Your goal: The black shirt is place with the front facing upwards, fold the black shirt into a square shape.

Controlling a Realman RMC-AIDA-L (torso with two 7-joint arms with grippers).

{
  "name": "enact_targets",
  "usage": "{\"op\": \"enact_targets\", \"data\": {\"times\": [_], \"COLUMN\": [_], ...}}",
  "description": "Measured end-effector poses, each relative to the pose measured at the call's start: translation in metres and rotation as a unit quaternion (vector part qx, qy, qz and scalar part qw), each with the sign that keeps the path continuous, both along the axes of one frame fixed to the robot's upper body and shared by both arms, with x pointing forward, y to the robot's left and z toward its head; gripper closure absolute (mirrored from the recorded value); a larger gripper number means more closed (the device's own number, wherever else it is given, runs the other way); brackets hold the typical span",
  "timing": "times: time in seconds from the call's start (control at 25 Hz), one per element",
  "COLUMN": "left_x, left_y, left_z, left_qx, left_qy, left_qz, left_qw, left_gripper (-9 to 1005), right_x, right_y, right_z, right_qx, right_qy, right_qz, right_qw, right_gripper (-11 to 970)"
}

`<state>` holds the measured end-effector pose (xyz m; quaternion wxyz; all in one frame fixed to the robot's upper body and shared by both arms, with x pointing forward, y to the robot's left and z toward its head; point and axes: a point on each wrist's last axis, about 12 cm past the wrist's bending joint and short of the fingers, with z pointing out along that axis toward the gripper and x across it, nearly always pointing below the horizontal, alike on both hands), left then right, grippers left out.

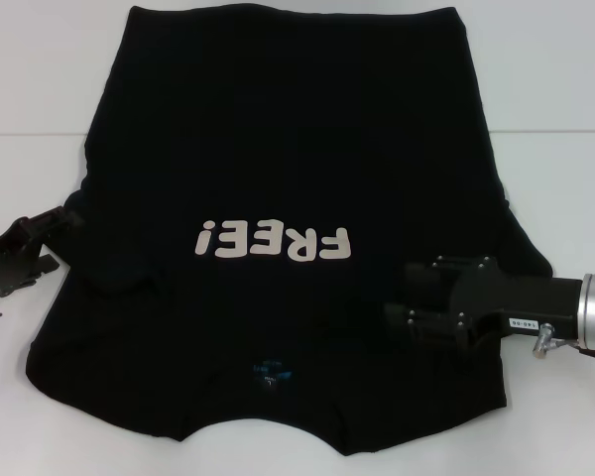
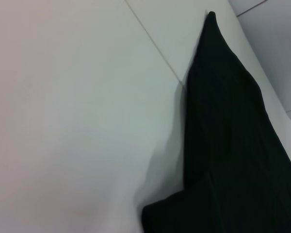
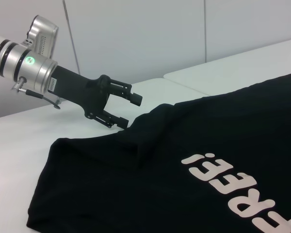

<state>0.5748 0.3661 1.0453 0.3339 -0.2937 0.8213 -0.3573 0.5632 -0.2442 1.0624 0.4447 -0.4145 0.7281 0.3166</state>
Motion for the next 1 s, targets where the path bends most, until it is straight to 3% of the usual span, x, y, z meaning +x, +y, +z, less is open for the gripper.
{"op": "enact_targets", "data": {"times": [1.0], "left_x": [0.0059], "left_y": [-0.0101], "left_z": [-0.0013], "left_qx": [0.005], "left_qy": [0.0], "left_qz": [-0.001], "left_qw": [1.0], "left_gripper": [147], "right_x": [0.0001], "right_y": [0.0001], "right_z": [0.0001], "right_qx": [0.0], "right_qy": [0.0], "right_qz": [0.0], "right_qw": [1.0], "right_gripper": [302]}}
